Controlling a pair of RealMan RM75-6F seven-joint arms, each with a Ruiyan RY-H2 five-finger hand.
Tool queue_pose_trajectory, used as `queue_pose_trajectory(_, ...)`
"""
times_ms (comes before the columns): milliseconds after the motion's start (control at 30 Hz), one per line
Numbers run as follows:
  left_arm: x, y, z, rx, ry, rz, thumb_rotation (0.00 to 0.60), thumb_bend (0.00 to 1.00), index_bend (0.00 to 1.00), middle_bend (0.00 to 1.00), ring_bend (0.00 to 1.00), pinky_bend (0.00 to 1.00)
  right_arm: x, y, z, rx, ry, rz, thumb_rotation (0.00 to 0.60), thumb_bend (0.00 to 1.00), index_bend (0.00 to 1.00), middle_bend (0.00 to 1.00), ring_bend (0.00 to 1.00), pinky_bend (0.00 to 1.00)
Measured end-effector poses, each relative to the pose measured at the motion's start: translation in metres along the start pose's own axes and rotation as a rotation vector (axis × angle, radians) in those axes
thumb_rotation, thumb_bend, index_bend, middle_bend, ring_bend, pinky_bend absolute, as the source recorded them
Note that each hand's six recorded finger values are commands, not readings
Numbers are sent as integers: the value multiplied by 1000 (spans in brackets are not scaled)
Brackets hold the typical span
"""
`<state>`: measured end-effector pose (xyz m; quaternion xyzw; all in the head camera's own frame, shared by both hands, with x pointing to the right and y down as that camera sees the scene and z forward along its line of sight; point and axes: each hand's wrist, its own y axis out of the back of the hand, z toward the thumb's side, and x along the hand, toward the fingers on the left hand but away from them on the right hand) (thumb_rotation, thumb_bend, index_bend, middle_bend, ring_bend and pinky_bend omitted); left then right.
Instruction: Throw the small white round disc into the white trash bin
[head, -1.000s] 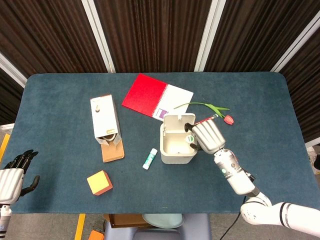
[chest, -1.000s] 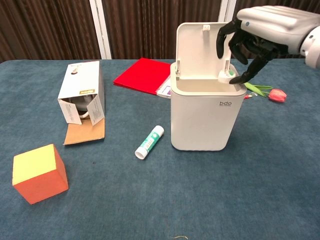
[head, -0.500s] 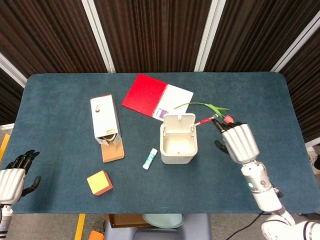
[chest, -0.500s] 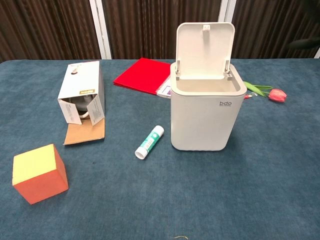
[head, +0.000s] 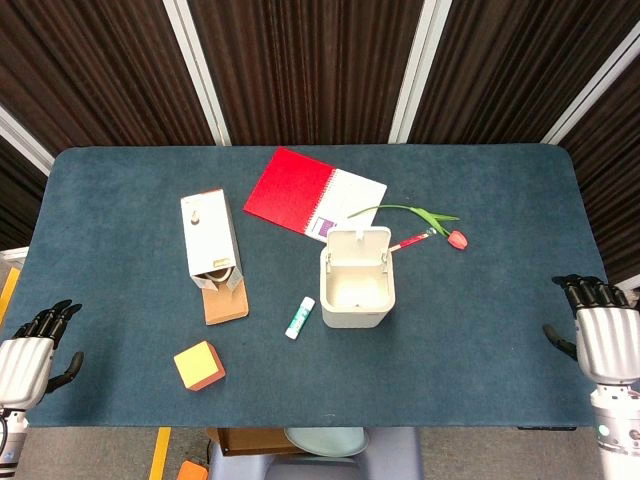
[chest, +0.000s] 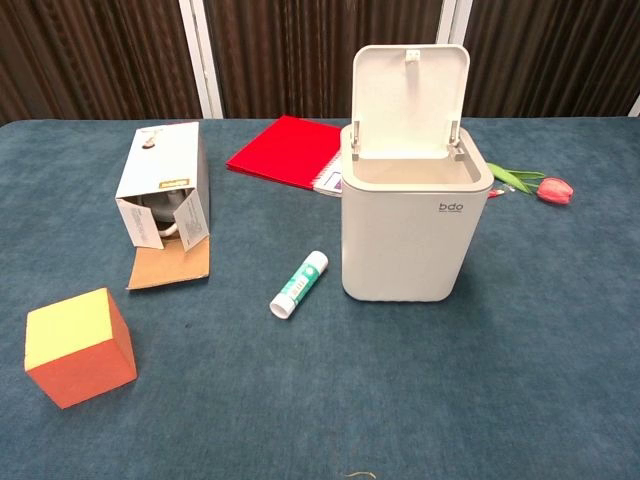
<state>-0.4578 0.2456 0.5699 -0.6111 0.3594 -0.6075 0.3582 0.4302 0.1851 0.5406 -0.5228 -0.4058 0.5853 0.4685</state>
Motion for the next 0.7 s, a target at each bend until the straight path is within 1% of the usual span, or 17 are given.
queue_pose_trajectory(100,0,0,0,1,2,0,600,408,153,117,170,331,1,-15,-18,-8,-39,55,600,37,225,191,59,213)
queue_pose_trajectory(167,1,0,-1,0,6,2,600,408,153,116,170,331,2,-22,-22,-11,-50,90,600,37,160,148,20,187)
queue_pose_trajectory(200,1,0,-1,1,6,5,600,408,153,116,170,331,2,-26,-23,-9,-50,109,600,37,142,138,13,187)
queue_pose_trajectory(333,1,1,1,2,1,10,600,407,153,116,170,331,2,-44,-27,24,-61,199,600,37,130,130,9,182)
queue_pose_trajectory(400,0,1,1,1,-4,11,600,408,153,116,171,331,2,-45,-27,34,-56,202,600,37,130,130,9,180)
queue_pose_trajectory(533,1,0,1,0,-7,9,600,408,152,116,170,331,3,-45,-21,57,-25,171,600,37,131,130,8,179)
queue_pose_trajectory(700,1,-1,2,1,-7,8,600,407,150,116,170,331,4,-49,-20,58,-17,181,600,37,139,130,9,179)
